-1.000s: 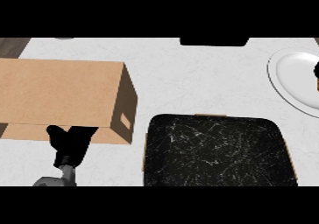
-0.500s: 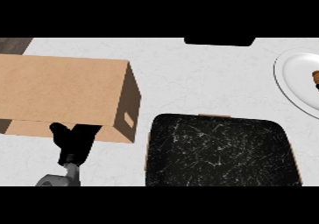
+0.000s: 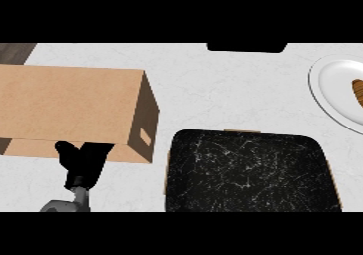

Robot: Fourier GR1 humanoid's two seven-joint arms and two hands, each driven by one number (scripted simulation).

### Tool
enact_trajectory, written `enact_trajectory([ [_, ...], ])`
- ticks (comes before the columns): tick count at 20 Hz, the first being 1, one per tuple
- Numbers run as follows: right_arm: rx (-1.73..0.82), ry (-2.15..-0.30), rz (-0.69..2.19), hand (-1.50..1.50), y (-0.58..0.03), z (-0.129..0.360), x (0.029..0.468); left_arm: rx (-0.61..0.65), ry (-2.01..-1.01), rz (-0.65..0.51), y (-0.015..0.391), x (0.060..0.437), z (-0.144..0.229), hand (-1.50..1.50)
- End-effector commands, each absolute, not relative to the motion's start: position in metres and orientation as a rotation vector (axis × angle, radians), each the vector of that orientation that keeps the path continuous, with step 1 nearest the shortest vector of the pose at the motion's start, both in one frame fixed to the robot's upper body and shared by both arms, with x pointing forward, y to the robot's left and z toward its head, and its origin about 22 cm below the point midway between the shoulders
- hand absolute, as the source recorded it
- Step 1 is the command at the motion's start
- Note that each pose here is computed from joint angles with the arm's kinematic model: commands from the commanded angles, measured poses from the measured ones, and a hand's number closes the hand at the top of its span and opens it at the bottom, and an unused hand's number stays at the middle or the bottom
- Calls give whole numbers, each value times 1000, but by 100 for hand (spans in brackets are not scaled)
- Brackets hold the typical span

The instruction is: Pick the croissant from the tray and place it in the plate

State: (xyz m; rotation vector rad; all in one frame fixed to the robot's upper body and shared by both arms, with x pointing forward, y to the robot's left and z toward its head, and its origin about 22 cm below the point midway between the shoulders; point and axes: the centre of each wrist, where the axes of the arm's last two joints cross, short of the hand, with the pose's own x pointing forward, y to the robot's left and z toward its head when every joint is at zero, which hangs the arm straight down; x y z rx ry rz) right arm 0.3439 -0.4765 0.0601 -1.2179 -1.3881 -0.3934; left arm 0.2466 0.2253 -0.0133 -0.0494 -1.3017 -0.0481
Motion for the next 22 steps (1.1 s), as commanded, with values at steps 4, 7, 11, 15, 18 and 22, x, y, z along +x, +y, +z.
enact_trajectory([
  [4,-1096,-1481,-551,-150,-505,47,313,-24,-1201,-35,221,234,-29,0],
  [7,-973,-1540,-525,-150,-514,43,302,-10,-1212,-27,233,235,-35,0],
  [11,-879,-1539,-422,-150,-520,29,285,-5,-1188,-21,244,234,-35,0],
  [15,-821,-1553,-360,-150,-527,16,267,1,-1192,-27,231,243,-34,0],
  [18,-846,-1512,-305,-150,-530,-6,242,14,-1195,-1,260,238,-37,0],
  [22,-866,-1480,-241,-150,-532,-16,222,23,-1189,-8,239,233,-28,0],
])
